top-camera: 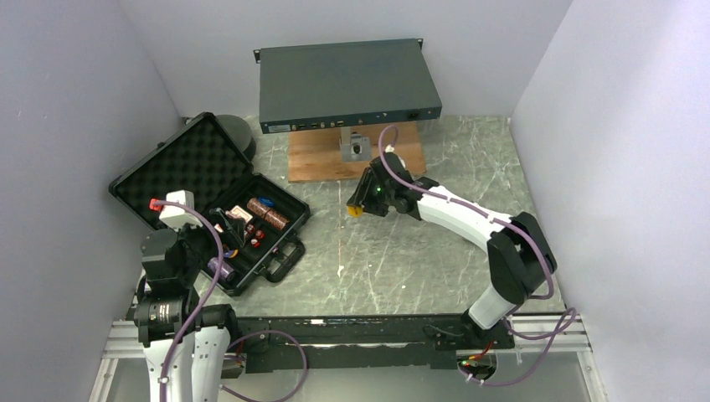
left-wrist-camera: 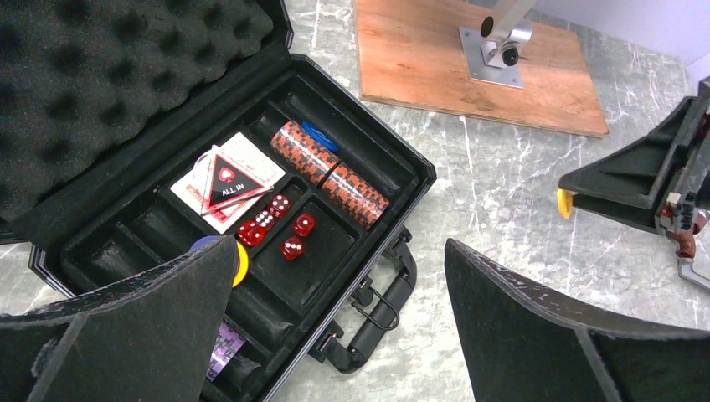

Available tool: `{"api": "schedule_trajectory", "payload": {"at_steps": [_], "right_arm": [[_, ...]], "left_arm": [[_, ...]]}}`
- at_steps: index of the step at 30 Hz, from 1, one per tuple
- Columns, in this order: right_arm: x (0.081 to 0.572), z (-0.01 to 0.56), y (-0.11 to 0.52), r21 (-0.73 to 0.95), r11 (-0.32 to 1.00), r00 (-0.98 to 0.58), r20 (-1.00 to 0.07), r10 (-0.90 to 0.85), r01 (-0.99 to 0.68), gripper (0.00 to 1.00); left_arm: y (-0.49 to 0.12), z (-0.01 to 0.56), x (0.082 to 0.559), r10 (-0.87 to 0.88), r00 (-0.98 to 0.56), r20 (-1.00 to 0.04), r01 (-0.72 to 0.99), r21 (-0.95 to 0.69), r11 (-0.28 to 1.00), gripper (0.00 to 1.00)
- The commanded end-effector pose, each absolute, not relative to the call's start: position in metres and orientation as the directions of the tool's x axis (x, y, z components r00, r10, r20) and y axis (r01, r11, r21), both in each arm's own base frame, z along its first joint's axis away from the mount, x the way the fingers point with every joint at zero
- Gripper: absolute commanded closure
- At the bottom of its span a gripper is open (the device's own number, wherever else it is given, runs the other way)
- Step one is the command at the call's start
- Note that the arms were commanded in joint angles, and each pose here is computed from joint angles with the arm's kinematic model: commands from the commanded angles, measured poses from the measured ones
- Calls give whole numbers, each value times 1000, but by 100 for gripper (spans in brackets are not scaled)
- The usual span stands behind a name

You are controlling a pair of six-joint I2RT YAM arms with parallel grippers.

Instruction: Pack up texas hold em set

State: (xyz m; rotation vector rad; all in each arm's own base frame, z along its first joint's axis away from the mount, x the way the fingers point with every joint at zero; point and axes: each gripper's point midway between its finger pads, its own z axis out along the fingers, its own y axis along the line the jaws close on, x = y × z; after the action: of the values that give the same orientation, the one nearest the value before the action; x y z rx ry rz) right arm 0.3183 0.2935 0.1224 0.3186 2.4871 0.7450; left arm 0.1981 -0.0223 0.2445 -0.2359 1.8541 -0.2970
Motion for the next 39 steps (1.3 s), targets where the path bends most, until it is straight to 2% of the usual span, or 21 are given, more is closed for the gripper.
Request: {"api": "schedule_trajectory", "payload": {"at_steps": [1,15,39], "right_arm": [[334,158,334,669,743,-817,-419,397,17,65],[342,160,398,789,615,-856,-309,414,13,66],[350,146,454,841,540,-900,-210,382,33,67]], "left_arm": [[-21,255,199,-295,-255,-921,-4,-305,952,0],[-21,255,198,-295,-252,-922,-2,-305,952,0],[-22,255,198,-291,-254,-922,1,-301,954,0]]}}
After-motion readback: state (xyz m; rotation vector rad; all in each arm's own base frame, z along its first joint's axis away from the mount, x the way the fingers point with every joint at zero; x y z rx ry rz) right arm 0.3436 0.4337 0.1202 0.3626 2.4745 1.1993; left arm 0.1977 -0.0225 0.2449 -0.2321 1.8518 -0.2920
